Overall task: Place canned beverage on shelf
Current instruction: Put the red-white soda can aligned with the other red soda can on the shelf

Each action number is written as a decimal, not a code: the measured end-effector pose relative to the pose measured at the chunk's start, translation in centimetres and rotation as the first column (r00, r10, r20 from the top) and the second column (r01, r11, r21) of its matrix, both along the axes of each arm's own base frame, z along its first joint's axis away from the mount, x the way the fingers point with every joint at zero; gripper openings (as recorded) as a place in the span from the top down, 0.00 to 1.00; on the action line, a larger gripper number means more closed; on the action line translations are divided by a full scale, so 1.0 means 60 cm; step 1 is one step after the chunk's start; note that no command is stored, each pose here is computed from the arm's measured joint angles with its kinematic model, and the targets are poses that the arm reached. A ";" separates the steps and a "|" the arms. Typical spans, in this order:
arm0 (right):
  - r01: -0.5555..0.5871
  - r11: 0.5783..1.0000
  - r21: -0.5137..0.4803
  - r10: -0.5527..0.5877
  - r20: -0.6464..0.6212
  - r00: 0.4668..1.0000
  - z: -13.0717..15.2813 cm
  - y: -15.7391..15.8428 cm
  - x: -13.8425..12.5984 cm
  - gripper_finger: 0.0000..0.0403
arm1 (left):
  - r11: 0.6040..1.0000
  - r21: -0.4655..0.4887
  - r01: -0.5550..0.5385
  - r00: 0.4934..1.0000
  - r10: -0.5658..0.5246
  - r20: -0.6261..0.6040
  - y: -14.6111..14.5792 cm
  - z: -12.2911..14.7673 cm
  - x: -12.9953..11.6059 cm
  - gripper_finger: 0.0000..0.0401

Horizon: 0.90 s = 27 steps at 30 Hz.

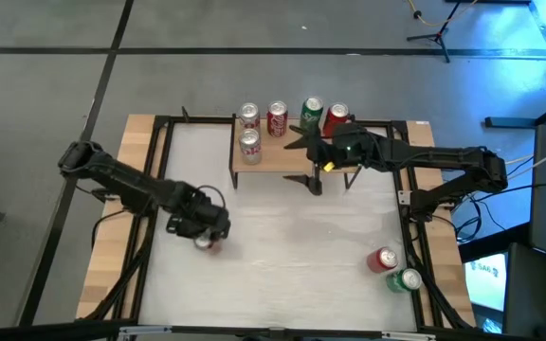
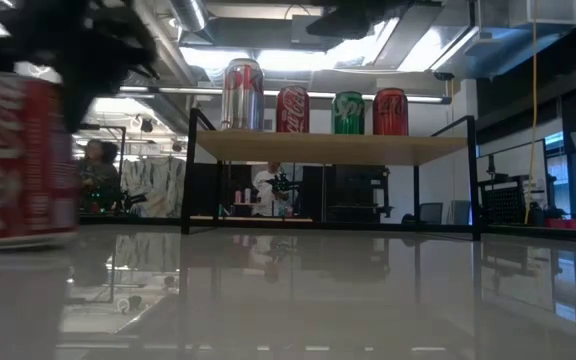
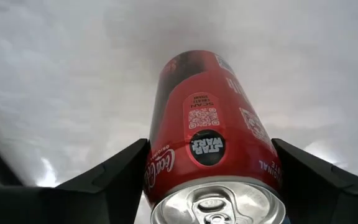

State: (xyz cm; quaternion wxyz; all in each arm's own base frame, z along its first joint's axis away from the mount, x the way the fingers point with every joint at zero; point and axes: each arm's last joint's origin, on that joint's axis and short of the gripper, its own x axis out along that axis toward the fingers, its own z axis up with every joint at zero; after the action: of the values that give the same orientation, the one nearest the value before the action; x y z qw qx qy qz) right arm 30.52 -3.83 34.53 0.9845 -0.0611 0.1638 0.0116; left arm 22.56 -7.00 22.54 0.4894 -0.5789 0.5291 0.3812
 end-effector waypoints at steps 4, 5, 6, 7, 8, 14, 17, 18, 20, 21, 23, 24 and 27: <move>-0.083 0.996 0.006 0.083 0.004 0.997 0.000 0.004 0.000 0.02 | 0.995 -0.003 -0.099 0.995 0.099 0.018 0.038 0.001 0.012 0.30; -0.096 0.995 0.009 0.096 0.005 0.995 0.000 0.005 0.000 0.02 | 0.993 0.000 -0.117 0.993 0.117 0.022 0.047 0.001 0.015 0.30; -0.100 0.995 0.010 0.100 0.006 0.995 0.000 0.005 0.000 0.02 | 0.991 0.005 -0.136 0.990 0.136 0.024 0.056 0.001 0.016 0.30; -0.103 0.995 0.010 0.103 0.006 0.995 0.000 0.005 0.000 0.02 | 0.988 0.010 -0.154 0.988 0.154 0.026 0.065 0.001 0.017 0.30; -0.106 0.994 0.009 0.106 0.006 0.994 0.000 0.005 0.000 0.02 | 0.986 0.015 -0.166 0.986 0.166 0.029 0.073 0.001 0.018 0.30; -0.119 0.992 -0.030 0.120 0.006 0.993 0.000 0.005 0.000 0.02 | 0.985 0.028 -0.171 0.984 0.170 0.043 0.110 0.000 0.020 0.30; -0.122 0.992 -0.035 0.122 0.003 0.993 0.000 0.005 0.000 0.02 | 0.991 0.023 -0.135 0.990 0.134 0.053 0.118 0.001 0.020 0.29; -0.122 0.992 -0.035 0.122 0.001 0.993 -0.001 0.005 -0.001 0.02 | 0.992 0.026 -0.119 0.991 0.118 0.058 0.118 0.001 0.020 0.29; -0.122 0.992 -0.035 0.122 0.000 0.993 -0.001 0.005 -0.001 0.02 | 0.994 0.027 -0.104 0.993 0.102 0.064 0.118 0.001 0.021 0.27; -0.122 0.992 -0.035 0.122 0.000 0.993 -0.001 0.005 -0.001 0.02 | 0.994 0.026 -0.104 0.993 0.102 0.064 0.117 0.001 0.021 0.26; -0.122 0.992 -0.035 0.122 0.000 0.993 -0.001 0.005 -0.001 0.02 | 0.993 0.022 -0.115 0.992 0.113 0.061 0.117 0.001 0.021 0.23; -0.122 0.992 -0.035 0.122 0.000 0.993 -0.001 0.005 -0.001 0.02 | 0.993 0.021 -0.116 0.992 0.114 0.061 0.117 0.001 0.021 0.22; -0.122 0.992 -0.035 0.122 0.000 0.993 -0.001 0.005 -0.001 0.02 | 0.993 0.021 -0.117 0.991 0.115 0.062 0.117 0.001 0.021 0.18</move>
State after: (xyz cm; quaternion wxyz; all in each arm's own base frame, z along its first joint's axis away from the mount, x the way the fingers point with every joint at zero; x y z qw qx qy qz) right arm 30.48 -3.53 34.49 0.9810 -0.0880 0.1588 0.0686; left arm 23.81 0.02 22.59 0.4894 -0.6140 0.4746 0.3978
